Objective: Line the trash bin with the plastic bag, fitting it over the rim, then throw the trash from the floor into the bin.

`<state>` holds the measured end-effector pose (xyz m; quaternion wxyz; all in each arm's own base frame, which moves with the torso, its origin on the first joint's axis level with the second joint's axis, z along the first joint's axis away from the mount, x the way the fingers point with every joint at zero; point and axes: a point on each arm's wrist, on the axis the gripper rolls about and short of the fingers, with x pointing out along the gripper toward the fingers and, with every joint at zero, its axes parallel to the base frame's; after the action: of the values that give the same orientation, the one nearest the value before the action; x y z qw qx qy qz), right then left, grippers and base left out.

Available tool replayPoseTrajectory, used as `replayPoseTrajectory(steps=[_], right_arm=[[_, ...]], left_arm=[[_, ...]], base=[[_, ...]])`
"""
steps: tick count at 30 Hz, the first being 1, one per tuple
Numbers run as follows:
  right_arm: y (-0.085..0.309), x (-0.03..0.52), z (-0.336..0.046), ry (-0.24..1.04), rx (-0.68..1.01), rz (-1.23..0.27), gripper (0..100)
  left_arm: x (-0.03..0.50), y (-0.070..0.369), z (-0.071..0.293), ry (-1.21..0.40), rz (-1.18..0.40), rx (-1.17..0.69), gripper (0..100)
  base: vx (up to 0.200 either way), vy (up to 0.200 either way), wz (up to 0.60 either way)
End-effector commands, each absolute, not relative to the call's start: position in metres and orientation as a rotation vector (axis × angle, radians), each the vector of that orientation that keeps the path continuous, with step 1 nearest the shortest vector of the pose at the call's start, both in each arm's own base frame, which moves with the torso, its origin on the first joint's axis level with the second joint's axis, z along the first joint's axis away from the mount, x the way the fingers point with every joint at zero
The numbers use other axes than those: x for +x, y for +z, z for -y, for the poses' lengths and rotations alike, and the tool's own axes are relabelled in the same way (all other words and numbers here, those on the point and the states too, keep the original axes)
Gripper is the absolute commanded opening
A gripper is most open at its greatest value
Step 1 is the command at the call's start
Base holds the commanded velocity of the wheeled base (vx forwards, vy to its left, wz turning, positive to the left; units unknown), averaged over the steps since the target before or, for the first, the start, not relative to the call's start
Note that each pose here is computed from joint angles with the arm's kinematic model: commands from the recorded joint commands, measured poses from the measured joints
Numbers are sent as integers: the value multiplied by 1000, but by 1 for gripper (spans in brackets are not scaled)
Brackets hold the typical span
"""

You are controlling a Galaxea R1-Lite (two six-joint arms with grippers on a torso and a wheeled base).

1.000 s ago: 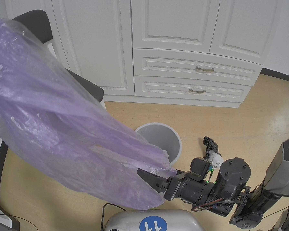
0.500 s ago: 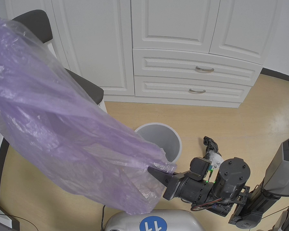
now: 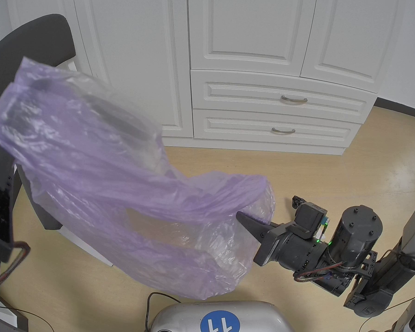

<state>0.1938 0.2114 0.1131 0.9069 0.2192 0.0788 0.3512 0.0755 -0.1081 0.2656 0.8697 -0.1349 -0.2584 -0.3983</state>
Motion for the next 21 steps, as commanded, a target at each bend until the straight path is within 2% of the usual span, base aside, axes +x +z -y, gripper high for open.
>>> replayPoseTrajectory(steps=[1,10,14,21], right_arm=[[157,194,-183,623,410,-82,0],[220,173,-129,466,331,-110,0],[226,166,-117,432,281,-89,0],[215,164,-117,371,173,-100,0]], left_arm=[[89,244,122,-809,425,-230,0],[132,196,118,-609,85,-17,0],[150,166,116,-534,-115,97,0],[171,135,123,-491,-259,160,0]], base=[[0,0,0],[0,0,0],[0,0,0],[0,0,0]])
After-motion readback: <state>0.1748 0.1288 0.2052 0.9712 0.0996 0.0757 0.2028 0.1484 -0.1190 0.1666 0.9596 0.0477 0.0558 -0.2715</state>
